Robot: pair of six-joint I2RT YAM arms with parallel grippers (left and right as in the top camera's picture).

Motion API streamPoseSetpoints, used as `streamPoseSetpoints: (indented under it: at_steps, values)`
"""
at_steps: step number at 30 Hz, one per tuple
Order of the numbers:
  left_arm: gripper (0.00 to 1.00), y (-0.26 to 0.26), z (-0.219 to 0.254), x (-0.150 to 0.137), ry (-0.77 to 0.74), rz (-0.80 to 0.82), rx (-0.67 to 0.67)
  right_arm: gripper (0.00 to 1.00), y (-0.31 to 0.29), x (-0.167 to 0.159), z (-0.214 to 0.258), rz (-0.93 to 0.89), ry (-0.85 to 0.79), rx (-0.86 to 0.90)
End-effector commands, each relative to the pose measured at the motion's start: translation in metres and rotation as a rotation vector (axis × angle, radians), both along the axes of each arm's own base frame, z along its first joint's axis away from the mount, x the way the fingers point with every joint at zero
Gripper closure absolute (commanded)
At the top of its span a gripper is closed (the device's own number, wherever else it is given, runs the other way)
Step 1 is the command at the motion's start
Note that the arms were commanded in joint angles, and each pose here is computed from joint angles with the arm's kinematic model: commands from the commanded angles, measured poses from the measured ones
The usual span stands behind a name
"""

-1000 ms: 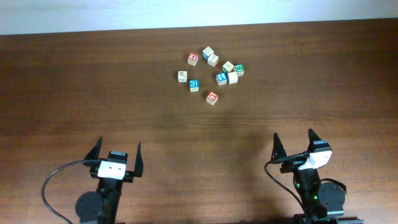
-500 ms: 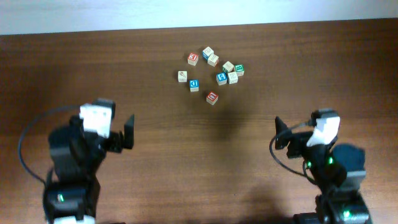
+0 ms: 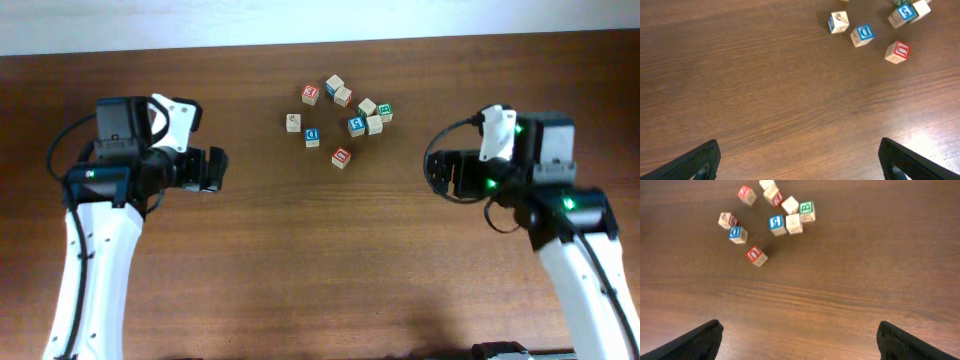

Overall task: Rotate 3 blocks
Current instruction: 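Raise both arms and move the grippers toward the block cluster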

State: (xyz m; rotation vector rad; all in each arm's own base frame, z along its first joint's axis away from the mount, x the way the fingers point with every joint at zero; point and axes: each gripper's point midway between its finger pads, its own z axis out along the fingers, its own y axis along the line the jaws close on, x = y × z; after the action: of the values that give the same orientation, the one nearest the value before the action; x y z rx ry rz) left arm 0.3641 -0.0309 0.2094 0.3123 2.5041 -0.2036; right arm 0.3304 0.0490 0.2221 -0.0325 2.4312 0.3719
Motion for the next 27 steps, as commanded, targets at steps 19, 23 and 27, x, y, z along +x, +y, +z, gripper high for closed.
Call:
streamPoseSetpoints:
  at_steps: [19, 23, 27]
  values:
    - [0.0, -0.008, -0.016, 0.047, 0.082, 0.172, -0.148, 0.25, 0.086, 0.088, -0.045, -0.136, 0.185, 0.203]
    - [0.01, 0.007, -0.022, 0.058, 0.102, 0.307, -0.049, 0.29, 0.115, 0.121, -0.065, -0.223, 0.228, 0.2]
    - [0.0, 0.011, -0.037, 0.063, 0.13, 0.382, -0.034, 0.32, 0.141, 0.146, -0.1, -0.259, 0.262, 0.183]
